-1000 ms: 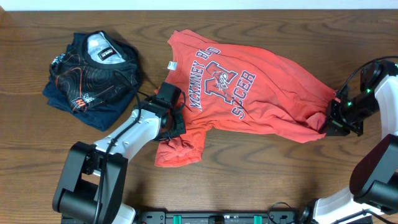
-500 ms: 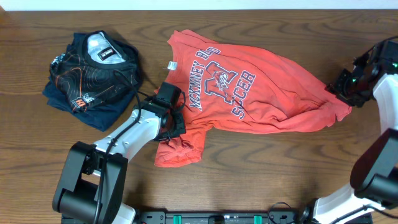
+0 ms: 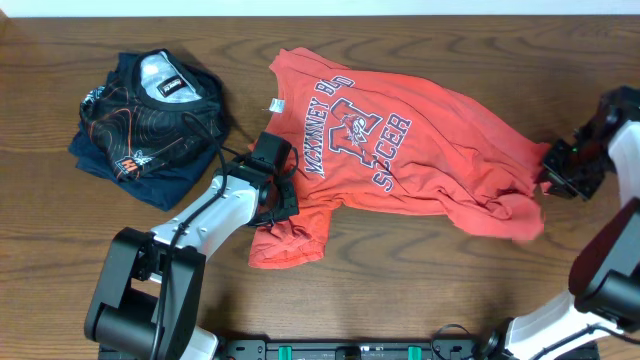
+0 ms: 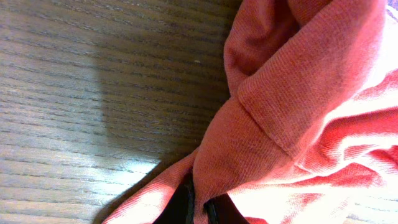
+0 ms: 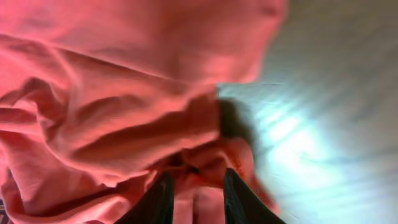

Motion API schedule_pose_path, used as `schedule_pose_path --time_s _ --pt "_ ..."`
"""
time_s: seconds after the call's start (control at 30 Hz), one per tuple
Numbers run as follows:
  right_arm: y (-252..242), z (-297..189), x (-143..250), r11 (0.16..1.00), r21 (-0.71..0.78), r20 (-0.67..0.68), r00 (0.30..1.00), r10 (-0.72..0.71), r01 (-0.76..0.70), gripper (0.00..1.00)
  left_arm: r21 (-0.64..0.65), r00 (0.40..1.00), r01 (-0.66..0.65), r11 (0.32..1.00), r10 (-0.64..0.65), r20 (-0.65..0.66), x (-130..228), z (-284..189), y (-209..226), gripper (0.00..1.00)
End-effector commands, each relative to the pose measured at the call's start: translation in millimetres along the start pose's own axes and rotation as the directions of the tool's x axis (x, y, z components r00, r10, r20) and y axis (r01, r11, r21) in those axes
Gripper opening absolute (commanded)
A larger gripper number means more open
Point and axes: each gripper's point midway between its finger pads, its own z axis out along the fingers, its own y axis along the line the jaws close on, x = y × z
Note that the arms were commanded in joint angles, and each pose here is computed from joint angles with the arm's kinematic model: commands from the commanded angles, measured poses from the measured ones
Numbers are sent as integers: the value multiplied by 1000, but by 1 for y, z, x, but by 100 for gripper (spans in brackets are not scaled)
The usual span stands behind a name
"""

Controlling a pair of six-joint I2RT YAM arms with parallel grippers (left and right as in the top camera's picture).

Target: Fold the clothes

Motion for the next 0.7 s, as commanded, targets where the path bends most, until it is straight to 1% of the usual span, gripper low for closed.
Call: schedule_pose_path --time_s 0.0,0.1,0.2,0.37,0.47,0.6,0.67 --pt "-5 -26 3 1000 5 55 998 -6 6 26 -17 1000 6 1000 -6 -4 1 3 5 7" --pt "-3 -29 24 997 4 -14 997 -73 74 27 -17 1000 6 1000 -6 -4 1 3 5 7" --pt "0 -22 43 992 19 -81 989 -121 123 27 -17 1000 6 1000 -6 -4 1 3 5 7" --pt "9 6 71 981 33 -150 971 -184 191 27 -17 1000 6 1000 -6 -4 1 3 5 7" --pt "17 25 93 974 7 -199 955 -222 228 27 -17 1000 6 1000 -7 -4 2 3 5 7" --pt "27 44 108 960 -9 -205 939 -276 281 31 -17 1000 6 1000 -6 -3 1 3 5 7" --pt "34 51 110 947 -15 -187 929 -319 322 35 -17 1000 6 1000 -6 -3 1 3 5 7"
